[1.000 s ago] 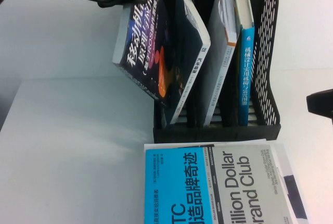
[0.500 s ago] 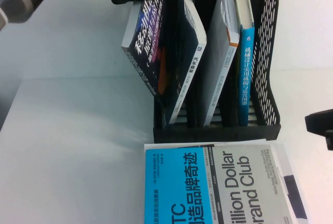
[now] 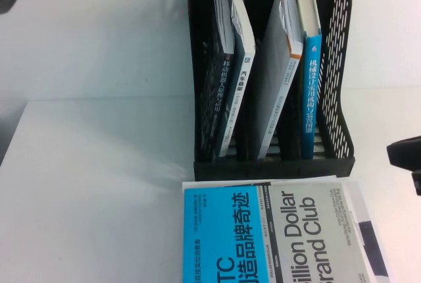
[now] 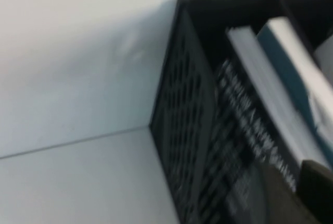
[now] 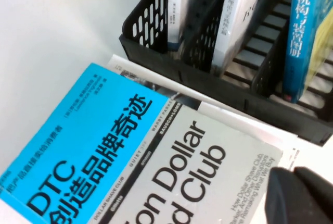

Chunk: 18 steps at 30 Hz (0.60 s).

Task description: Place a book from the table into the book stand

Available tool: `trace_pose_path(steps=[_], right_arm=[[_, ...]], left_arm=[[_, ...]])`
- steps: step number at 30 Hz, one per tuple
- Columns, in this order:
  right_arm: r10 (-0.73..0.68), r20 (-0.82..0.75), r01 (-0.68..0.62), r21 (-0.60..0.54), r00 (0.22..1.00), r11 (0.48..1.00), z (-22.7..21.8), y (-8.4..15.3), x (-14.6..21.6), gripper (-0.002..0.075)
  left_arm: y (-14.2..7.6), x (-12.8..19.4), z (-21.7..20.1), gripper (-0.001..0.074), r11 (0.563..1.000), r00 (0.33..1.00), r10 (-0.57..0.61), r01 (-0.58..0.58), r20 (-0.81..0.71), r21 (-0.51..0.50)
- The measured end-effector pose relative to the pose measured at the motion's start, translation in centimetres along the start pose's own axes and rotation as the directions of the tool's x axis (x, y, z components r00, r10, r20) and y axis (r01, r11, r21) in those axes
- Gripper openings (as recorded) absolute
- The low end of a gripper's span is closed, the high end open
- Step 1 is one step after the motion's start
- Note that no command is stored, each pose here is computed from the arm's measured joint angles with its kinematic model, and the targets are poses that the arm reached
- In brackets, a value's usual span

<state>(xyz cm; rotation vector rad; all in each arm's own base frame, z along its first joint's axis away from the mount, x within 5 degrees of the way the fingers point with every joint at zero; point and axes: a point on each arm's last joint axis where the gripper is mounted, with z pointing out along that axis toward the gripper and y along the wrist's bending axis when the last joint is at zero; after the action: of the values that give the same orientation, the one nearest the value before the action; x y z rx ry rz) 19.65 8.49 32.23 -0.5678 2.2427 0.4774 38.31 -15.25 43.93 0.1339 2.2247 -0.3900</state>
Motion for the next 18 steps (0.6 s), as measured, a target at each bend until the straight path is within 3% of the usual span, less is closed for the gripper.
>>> trace_pose_path(steps=[4, 11, 18], right_arm=[[-0.046, -0.010, 0.046, 0.034, 0.999, 0.998, -0.2, -0.2, 0.1, -0.0003], [-0.061, 0.067, 0.047, 0.197, 0.996, 0.979, -4.4, -0.7, 0.5, -0.0003], [-0.111, 0.197, 0.060, 0.246, 0.974, 0.967, -8.6, 0.9, 2.8, -0.0003]], left_arm=[[0.1, 0.5, -1.8, 0.0022, 0.996, 0.994, 0.081, -0.082, -0.073, -0.016], [0.2, 2.3, -9.5, 0.0002, 0.992, 0.992, 0.123, -0.124, 0.037, 0.014], [0.8, 10.8, -14.9, -0.0001, 0.976, 0.975, 0.142, -0.167, 0.173, 0.140]])
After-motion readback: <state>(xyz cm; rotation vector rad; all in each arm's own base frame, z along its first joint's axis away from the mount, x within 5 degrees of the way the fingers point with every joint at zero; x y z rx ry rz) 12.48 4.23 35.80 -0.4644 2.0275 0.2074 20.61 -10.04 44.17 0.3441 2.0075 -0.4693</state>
